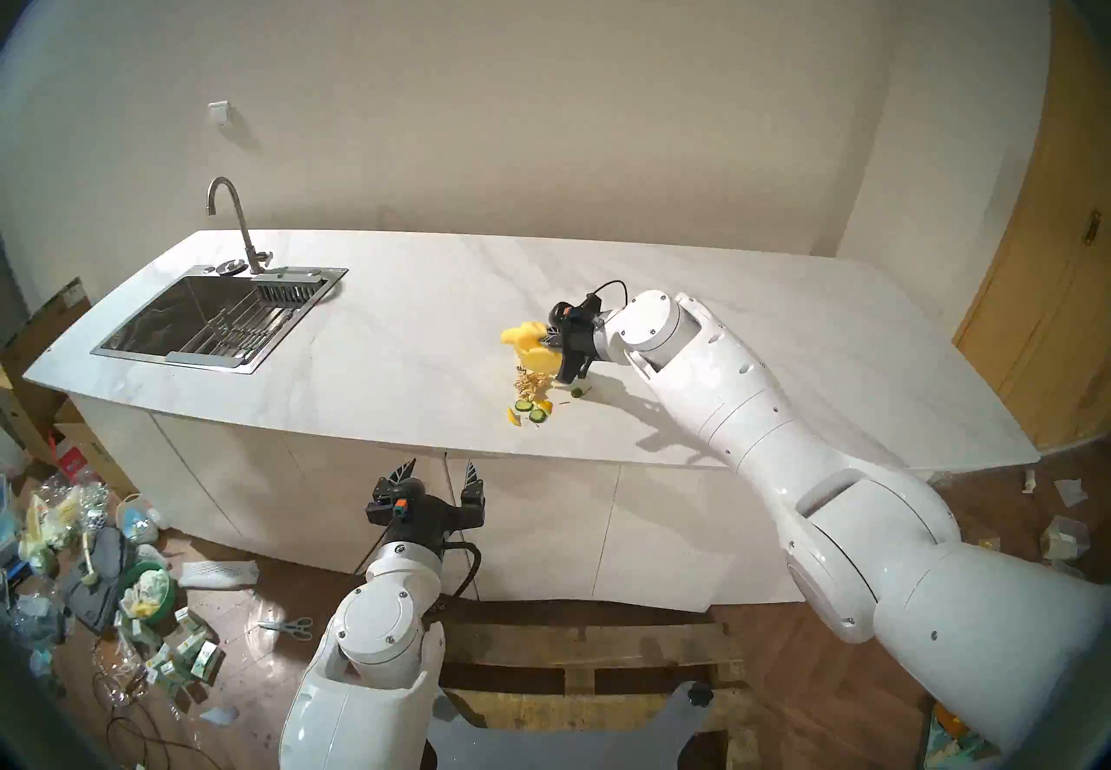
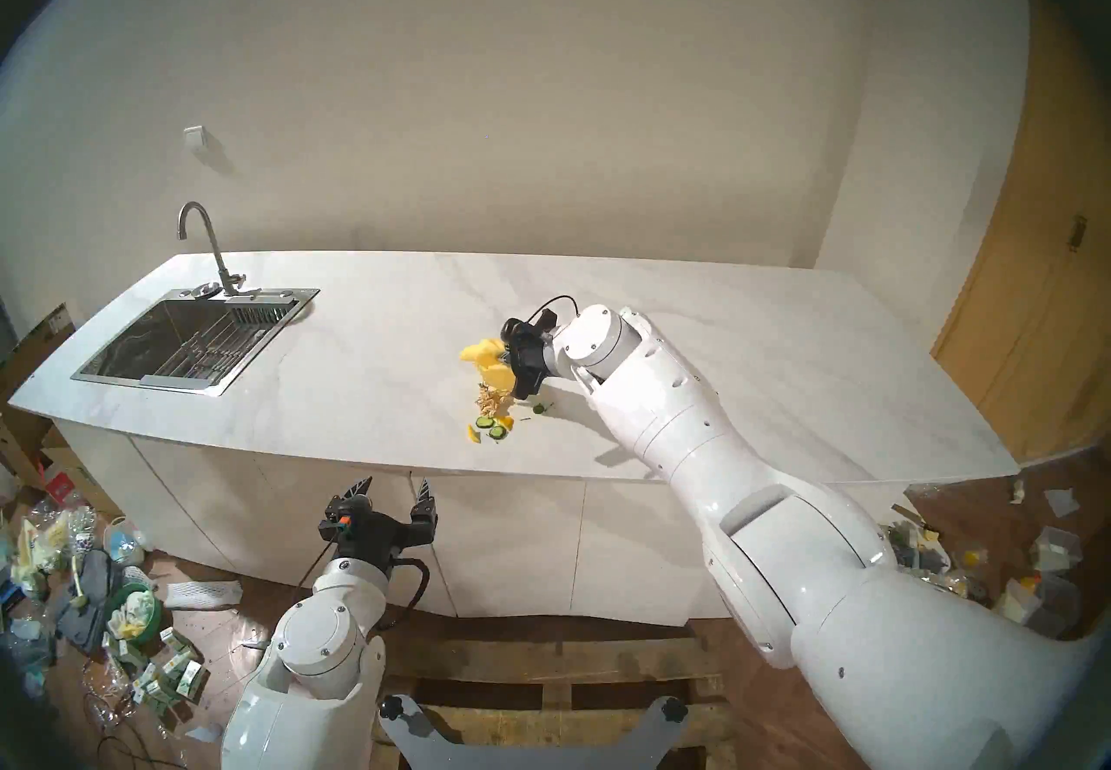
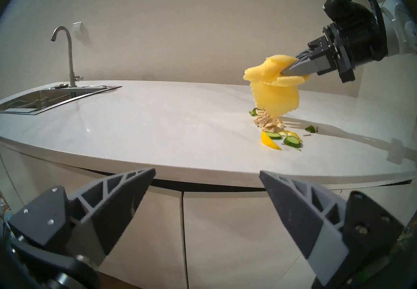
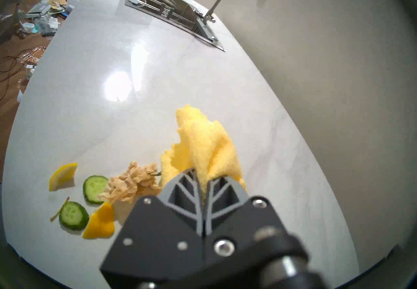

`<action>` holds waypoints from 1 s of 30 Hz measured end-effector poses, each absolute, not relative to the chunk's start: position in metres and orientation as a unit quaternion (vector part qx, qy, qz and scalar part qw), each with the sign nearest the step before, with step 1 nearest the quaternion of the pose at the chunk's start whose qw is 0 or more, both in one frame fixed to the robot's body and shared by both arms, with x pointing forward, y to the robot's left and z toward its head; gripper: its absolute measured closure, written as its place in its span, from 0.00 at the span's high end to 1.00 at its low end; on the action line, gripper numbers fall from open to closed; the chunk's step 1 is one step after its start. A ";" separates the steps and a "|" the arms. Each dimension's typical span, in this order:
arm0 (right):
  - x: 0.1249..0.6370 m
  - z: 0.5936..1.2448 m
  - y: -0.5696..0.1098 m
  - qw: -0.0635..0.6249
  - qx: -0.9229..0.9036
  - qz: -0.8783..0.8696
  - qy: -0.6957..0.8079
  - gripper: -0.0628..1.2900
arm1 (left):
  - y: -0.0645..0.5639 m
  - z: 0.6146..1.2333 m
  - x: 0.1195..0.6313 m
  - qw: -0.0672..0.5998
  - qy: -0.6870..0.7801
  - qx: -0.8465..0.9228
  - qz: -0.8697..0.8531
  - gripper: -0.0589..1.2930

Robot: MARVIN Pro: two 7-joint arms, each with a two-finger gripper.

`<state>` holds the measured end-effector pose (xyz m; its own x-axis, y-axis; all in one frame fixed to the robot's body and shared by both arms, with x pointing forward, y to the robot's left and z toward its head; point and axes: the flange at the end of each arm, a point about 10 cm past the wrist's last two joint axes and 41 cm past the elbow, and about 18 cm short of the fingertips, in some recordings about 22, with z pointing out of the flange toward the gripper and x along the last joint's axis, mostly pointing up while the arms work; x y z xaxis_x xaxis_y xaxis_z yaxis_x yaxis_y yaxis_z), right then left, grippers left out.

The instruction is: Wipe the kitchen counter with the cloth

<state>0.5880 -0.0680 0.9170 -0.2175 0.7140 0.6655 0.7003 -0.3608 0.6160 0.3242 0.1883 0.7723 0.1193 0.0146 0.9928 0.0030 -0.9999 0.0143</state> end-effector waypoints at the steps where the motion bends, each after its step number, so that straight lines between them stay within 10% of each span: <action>1: 0.588 0.919 -0.070 0.010 0.625 0.541 0.562 0.03 | 0.188 0.772 0.324 0.004 0.006 0.748 0.664 0.97; 17: 0.562 0.915 -0.092 0.051 0.600 0.520 0.606 0.03 | 0.188 0.772 0.324 0.004 0.006 0.748 0.664 0.97; 30: 0.548 0.931 -0.091 0.214 0.486 0.512 0.676 0.03 | 0.188 0.771 0.324 0.004 0.006 0.749 0.663 0.97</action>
<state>0.5476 -0.0906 0.9310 -0.4359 0.8757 0.2075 0.4372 0.0045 0.8993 0.3242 0.1883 0.7712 0.1218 0.0145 0.9925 0.0041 -0.9999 0.0141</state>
